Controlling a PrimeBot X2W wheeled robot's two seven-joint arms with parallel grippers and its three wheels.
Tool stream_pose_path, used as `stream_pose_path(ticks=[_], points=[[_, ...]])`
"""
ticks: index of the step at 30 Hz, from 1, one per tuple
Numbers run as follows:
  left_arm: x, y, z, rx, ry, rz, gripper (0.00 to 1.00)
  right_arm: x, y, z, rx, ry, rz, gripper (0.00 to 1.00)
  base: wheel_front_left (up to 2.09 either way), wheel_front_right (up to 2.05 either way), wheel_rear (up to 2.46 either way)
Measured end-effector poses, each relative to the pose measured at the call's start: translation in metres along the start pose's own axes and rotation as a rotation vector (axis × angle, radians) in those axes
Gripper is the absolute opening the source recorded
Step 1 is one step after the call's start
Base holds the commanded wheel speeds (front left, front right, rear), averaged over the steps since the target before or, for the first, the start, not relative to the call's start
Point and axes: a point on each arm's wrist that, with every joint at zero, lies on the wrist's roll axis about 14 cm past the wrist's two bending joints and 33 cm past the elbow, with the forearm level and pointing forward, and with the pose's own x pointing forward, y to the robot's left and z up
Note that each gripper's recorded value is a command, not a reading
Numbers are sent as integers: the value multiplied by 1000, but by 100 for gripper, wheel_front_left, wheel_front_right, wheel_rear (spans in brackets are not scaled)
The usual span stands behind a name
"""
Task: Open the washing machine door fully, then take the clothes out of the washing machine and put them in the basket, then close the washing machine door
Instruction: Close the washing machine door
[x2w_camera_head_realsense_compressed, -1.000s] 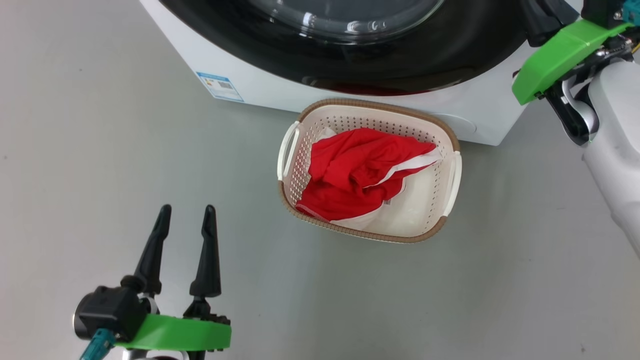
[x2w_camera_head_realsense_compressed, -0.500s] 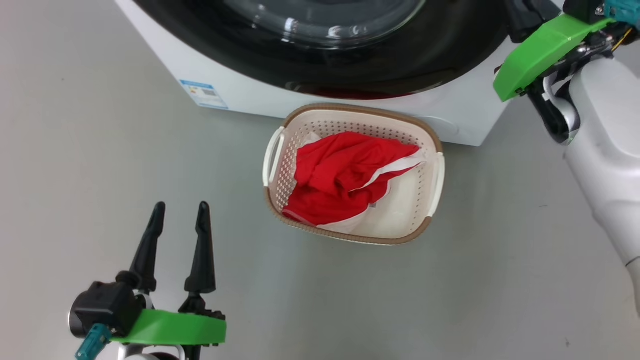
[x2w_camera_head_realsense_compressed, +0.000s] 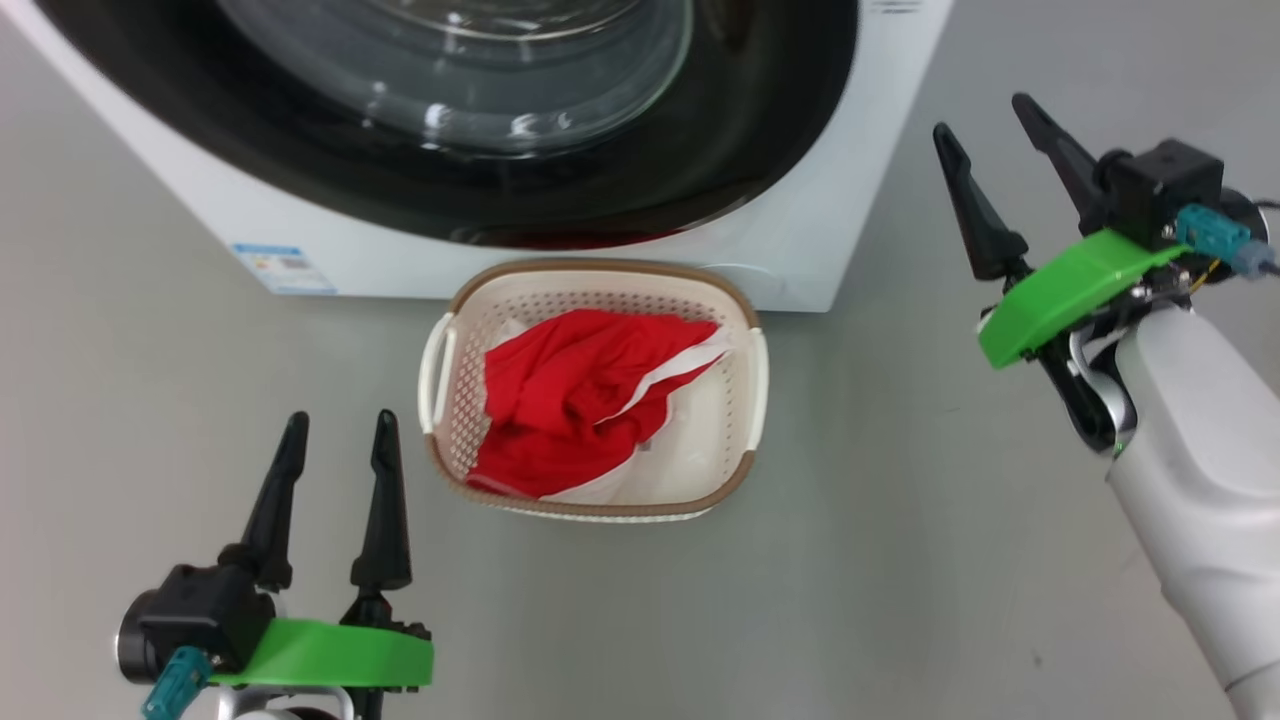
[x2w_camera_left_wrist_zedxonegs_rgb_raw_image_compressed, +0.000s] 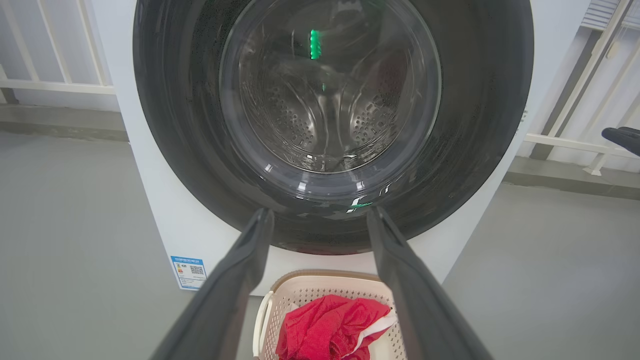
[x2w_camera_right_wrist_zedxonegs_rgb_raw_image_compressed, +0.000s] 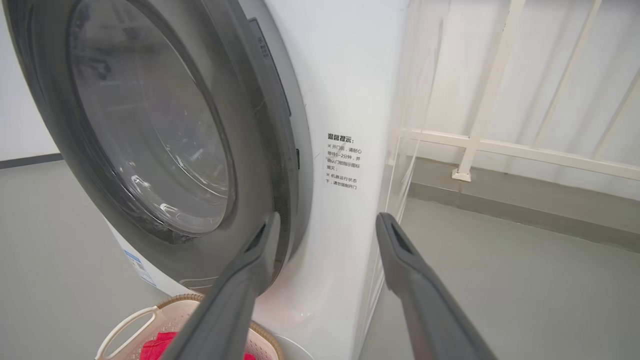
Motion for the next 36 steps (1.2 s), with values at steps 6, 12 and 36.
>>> stream_pose_path(ticks=[6, 12, 36], points=[[7, -17, 7, -19, -26, -46, 100, -41, -19, 9, -37, -34, -71, 100, 0, 0, 0], [3, -30, 14, -27, -42, -95, 100, -82, -36, 22, -40, -73, -156, 100, 0, 0, 0], [-29, -58, 42, -31, -112, -221, 100, -203, -43, 47, -19, -199, -353, 100, 0, 0, 0]])
